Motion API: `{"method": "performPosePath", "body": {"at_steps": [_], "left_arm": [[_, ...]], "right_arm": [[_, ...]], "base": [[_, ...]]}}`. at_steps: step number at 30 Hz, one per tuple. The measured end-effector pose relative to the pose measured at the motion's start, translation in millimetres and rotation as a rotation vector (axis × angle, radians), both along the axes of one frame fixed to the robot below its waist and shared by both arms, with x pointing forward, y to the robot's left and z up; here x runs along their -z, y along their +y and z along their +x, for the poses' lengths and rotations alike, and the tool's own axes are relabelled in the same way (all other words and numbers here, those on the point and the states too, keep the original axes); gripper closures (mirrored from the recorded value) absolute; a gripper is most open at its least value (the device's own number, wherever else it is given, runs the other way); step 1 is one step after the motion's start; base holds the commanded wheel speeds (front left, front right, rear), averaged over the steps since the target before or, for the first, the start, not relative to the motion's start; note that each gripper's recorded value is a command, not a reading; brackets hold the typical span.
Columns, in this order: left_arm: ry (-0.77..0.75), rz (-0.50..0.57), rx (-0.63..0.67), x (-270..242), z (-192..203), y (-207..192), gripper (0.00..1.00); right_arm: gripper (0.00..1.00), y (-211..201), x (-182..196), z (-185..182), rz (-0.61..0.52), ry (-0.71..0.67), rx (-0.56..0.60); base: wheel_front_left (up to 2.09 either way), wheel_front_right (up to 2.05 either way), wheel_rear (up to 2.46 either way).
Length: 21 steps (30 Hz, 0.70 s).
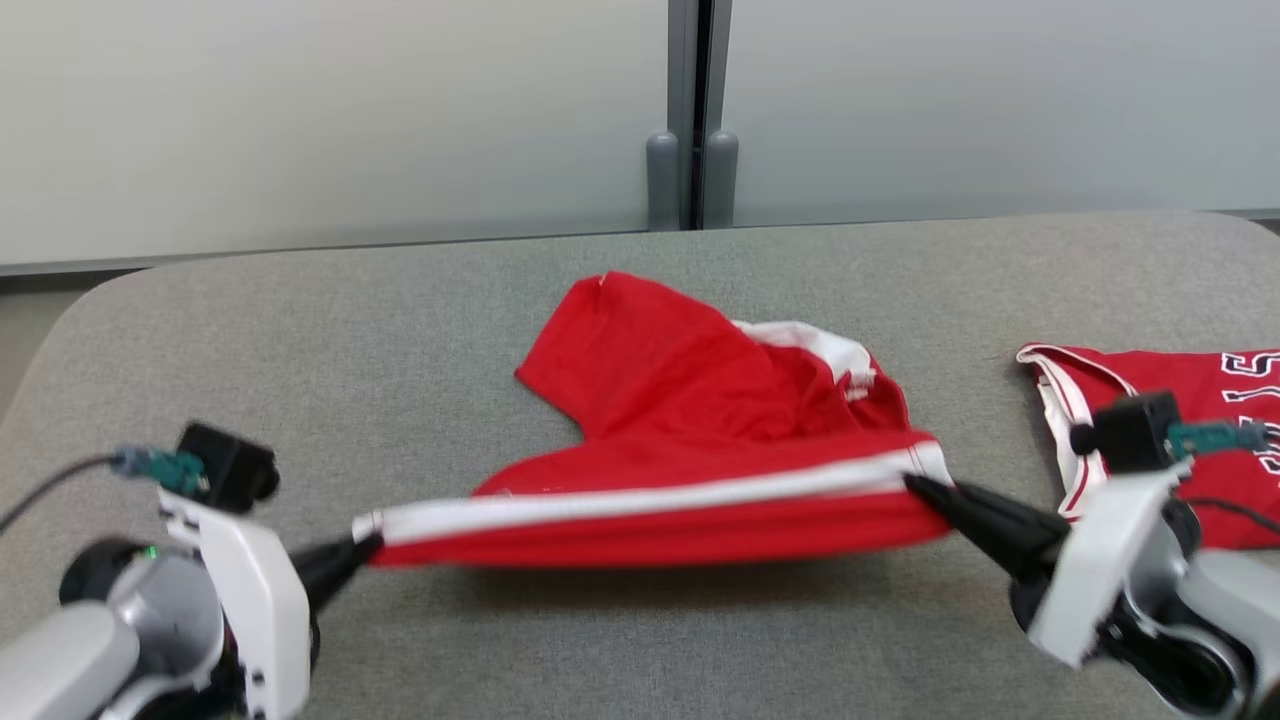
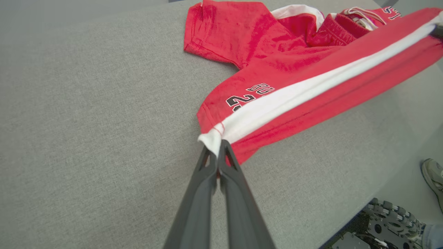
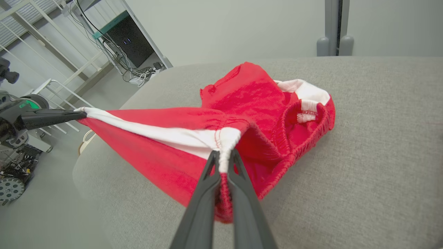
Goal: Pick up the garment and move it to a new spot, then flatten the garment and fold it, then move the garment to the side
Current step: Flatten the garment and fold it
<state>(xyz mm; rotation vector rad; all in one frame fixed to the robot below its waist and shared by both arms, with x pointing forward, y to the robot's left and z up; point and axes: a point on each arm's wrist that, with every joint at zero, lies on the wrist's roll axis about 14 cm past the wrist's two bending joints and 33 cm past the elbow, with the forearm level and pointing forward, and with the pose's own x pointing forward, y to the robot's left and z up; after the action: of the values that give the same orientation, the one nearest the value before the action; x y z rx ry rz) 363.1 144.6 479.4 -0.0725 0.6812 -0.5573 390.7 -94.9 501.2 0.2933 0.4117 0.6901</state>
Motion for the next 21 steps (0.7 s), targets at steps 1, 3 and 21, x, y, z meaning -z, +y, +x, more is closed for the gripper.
{"method": "performPosePath", "body": {"at_steps": [1,3,21], "left_arm": [[0.024,0.003,0.011,1.7,-11.8,-1.8,1.00],[0.063,0.000,0.030,2.6,-32.4,-6.6,1.00],[0.007,-0.031,0.027,-30.1,-16.2,-12.3,1.00]], "right_arm": [[1.00,-4.2,3.5,-7.2,-0.004,0.019,0.000],[1.00,-12.9,12.6,-22.5,-0.008,0.064,0.002],[1.00,-41.3,-0.9,-43.9,0.169,0.036,0.146]], "base": [[0.00,0.00,0.00],[0.00,0.00,0.00],[0.00,0.00,0.00]]}}
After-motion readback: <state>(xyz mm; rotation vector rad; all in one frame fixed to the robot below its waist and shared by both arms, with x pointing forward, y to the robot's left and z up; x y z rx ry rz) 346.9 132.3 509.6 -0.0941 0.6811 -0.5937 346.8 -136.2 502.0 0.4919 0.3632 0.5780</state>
